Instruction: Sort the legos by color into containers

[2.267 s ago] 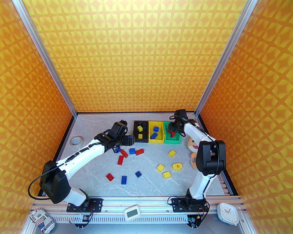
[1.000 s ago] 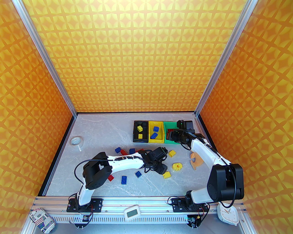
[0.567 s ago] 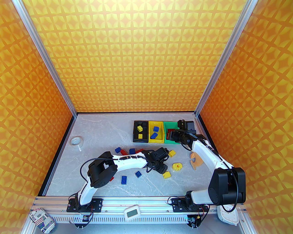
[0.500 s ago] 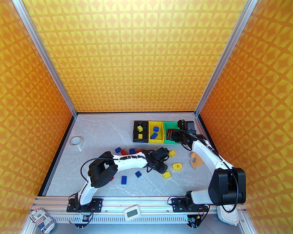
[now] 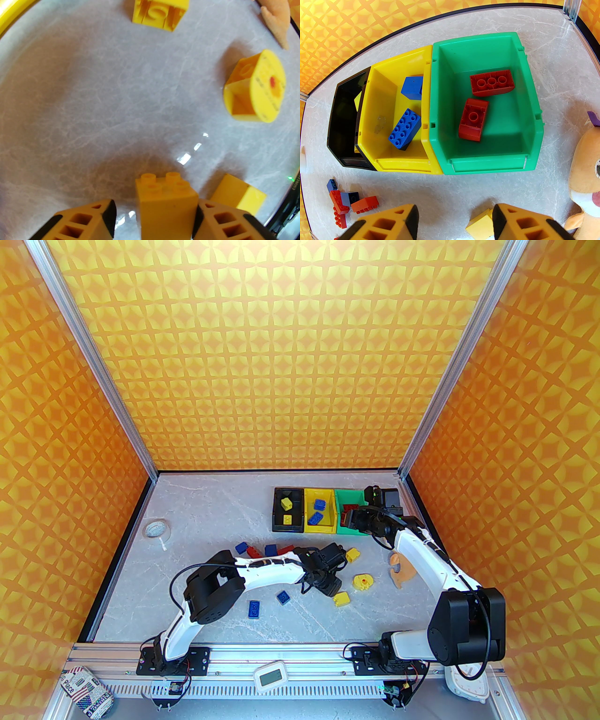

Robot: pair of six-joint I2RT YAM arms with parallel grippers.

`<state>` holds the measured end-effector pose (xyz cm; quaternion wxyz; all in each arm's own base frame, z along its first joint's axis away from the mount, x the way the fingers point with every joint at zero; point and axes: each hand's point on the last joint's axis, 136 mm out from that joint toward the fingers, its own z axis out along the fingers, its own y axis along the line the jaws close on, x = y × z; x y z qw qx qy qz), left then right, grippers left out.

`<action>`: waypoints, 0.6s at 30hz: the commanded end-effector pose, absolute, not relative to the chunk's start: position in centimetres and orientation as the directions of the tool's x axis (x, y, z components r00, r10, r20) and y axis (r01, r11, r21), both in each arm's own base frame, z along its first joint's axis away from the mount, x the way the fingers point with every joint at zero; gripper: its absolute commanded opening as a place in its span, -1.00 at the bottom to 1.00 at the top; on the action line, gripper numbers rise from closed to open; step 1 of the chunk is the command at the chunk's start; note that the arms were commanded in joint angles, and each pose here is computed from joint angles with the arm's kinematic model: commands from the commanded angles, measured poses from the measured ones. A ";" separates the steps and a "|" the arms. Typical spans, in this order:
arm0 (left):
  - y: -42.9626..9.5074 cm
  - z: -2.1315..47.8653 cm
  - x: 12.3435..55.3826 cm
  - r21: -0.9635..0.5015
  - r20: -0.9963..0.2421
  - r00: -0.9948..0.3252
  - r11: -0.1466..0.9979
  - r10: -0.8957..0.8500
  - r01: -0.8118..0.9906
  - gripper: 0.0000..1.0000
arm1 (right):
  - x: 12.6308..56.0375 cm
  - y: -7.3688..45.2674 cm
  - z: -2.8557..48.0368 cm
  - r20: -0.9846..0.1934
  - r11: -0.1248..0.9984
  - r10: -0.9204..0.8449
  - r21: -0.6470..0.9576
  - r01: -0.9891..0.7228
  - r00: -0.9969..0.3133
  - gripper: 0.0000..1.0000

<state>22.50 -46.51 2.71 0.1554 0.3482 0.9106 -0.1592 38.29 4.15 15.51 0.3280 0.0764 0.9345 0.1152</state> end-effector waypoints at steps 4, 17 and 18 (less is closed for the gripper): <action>-46.4 2.7 23.2 -0.156 -0.395 -0.711 0.721 0.581 0.675 -0.15 | 37.8 3.8 16.0 -0.604 0.964 0.217 0.254 0.072 -0.767 0.14; -41.1 10.6 30.4 -0.164 -0.476 -0.787 0.840 0.393 0.518 -0.27 | 36.6 2.6 16.2 -0.615 0.976 0.197 0.194 0.095 -0.763 0.14; -40.2 11.3 31.4 -0.157 -0.490 -0.788 0.851 0.374 0.502 -0.27 | 36.5 2.7 16.1 -0.614 0.977 0.196 0.194 0.094 -0.765 0.14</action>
